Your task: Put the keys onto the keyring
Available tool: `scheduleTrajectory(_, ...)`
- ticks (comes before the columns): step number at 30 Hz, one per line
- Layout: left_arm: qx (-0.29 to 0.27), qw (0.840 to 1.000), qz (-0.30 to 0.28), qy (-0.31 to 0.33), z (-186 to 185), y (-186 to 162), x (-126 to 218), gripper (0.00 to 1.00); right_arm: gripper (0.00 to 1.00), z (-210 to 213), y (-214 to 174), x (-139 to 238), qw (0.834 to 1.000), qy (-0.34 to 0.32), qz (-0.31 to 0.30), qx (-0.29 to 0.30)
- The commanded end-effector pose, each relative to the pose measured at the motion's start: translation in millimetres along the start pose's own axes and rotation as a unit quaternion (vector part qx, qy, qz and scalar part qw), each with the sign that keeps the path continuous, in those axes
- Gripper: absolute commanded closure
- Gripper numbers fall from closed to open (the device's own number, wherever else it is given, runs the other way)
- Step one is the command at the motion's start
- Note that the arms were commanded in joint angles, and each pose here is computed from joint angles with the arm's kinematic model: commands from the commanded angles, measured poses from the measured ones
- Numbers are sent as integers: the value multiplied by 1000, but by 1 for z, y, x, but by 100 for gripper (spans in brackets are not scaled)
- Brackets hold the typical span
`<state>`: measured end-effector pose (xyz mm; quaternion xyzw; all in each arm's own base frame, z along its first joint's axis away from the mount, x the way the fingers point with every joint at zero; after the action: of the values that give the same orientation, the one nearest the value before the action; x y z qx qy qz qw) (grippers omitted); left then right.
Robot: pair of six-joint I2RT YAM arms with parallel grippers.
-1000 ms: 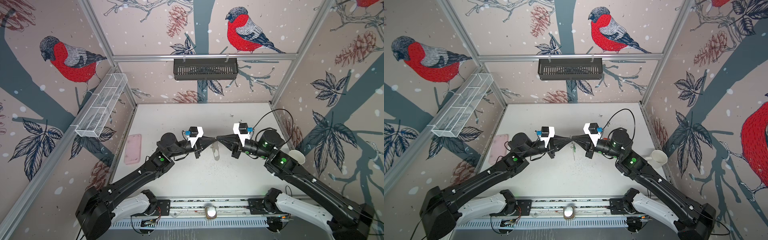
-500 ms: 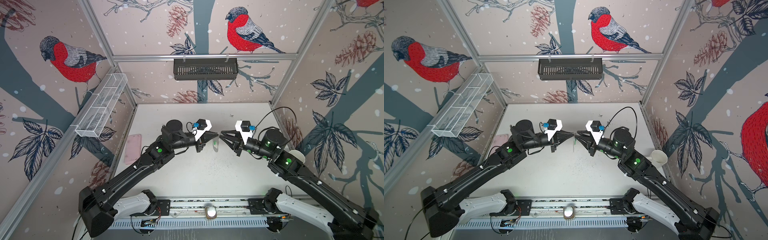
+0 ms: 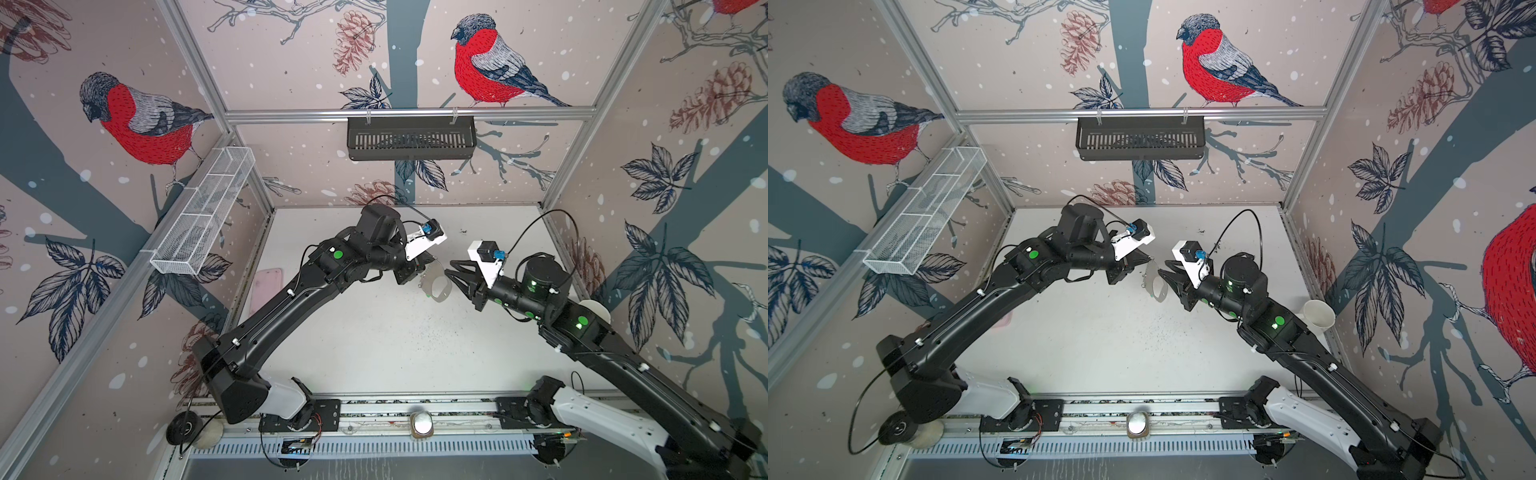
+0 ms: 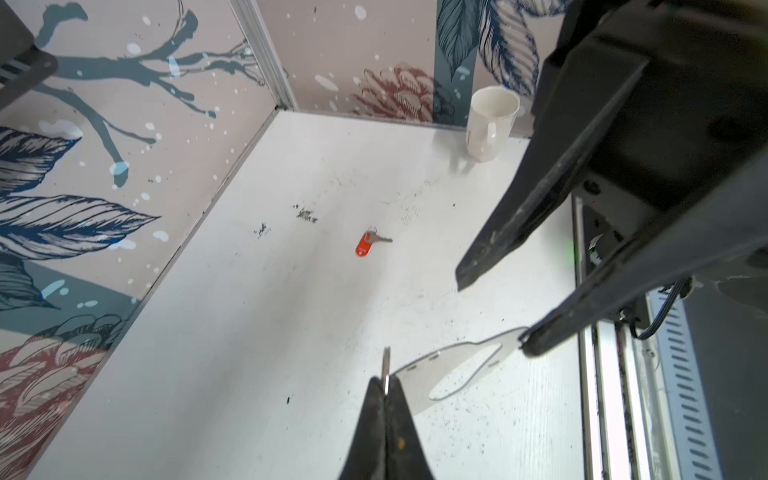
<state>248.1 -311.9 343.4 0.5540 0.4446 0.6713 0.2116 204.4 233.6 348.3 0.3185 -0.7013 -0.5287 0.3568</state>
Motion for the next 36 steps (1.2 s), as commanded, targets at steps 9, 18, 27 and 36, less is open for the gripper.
scheduleTrajectory(9, -33, 997, 52, -36, -15, -22, 6, 100, 74, -6, -12, -8, 1000, 1, 5, 19)
scheduleTrajectory(18, -34, 996, 65, -59, -27, -28, -1, 100, 76, 13, -15, -11, 997, 74, -8, 22)
scheduleTrajectory(27, -41, 993, 71, -80, -39, -30, -9, 100, 77, 22, -24, -17, 994, 108, -1, 18)
scheduleTrajectory(36, -48, 993, 56, -87, -43, -24, -4, 100, 81, 27, -30, -19, 993, 120, -1, 13)
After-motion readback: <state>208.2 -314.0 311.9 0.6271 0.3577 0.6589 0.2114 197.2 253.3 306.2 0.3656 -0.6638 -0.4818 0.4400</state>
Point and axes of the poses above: each gripper's point midway between its finger pads, its own x axis back along the fingers, its own z axis along the line the jaws close on, y = z × x, the point moved 2 cm from there along x, back along the fingers, and after that the axes turned 9 degrees about x, right-handed, at the moved point
